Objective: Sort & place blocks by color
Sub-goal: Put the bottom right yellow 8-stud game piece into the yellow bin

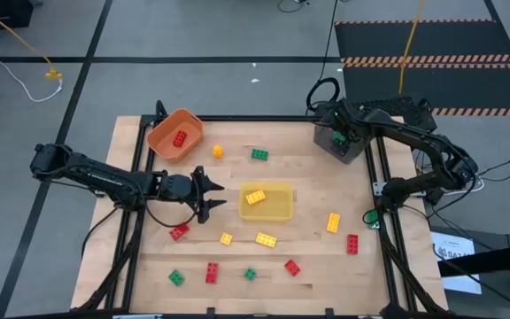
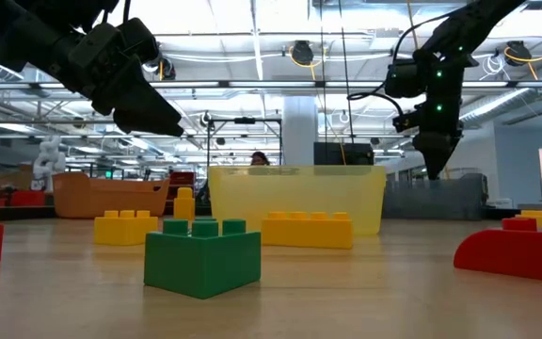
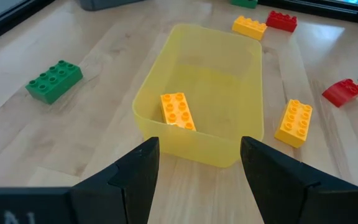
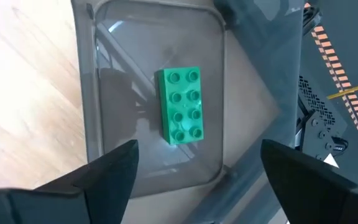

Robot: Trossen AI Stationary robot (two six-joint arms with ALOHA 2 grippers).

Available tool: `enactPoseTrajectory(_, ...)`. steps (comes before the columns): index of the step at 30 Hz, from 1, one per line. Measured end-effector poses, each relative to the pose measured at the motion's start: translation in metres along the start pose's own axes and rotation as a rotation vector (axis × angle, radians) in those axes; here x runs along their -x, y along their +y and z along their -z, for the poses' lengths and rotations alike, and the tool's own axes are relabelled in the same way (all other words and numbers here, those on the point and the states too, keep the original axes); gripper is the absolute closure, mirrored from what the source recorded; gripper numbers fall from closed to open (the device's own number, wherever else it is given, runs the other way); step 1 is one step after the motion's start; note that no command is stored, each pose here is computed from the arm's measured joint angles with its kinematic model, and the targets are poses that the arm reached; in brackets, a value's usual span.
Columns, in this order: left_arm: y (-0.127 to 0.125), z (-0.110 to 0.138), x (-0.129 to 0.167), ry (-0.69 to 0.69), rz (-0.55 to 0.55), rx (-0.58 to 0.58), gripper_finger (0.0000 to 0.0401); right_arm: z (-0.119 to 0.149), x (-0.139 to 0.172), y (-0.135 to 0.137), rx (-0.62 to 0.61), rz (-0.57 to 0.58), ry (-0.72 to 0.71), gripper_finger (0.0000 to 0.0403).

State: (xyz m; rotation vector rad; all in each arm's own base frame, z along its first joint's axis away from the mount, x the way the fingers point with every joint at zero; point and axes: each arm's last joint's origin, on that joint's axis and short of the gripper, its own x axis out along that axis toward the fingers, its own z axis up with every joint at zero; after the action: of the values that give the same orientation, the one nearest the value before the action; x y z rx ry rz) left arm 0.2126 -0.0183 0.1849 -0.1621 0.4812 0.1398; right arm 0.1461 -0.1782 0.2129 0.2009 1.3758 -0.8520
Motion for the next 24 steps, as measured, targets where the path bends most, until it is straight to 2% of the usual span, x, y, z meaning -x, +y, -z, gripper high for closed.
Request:
enactPoseTrajectory(3,0.000,0.000,0.000,0.000,0.000,0.002,0.0176,0.002,0.005,0.006,0.030,-0.012,0.007,0.0075)
enactPoseTrajectory(9,0.000,0.000,0.000,0.000,0.000,-0.002,0.0176,0.005,0.025,0.031,0.042,-0.167,-0.063,0.0087)
enactPoseTrajectory(17,0.000,0.000,0.000,0.000,0.000,-0.001,0.0176,0.021,0.062,0.083,0.278,-0.367,-0.145,0.0090)
enactPoseTrajectory(22,0.000,0.000,0.000,0.000,0.000,0.006,0.0176,0.040,0.074,0.113,0.268,-0.431,-0.036,0.0090)
enactPoseTrajectory(24,0.000,0.000,0.000,0.001,0.000,0.005,0.0176,0.050,0.078,0.124,0.326,-0.459,0.019,0.0090)
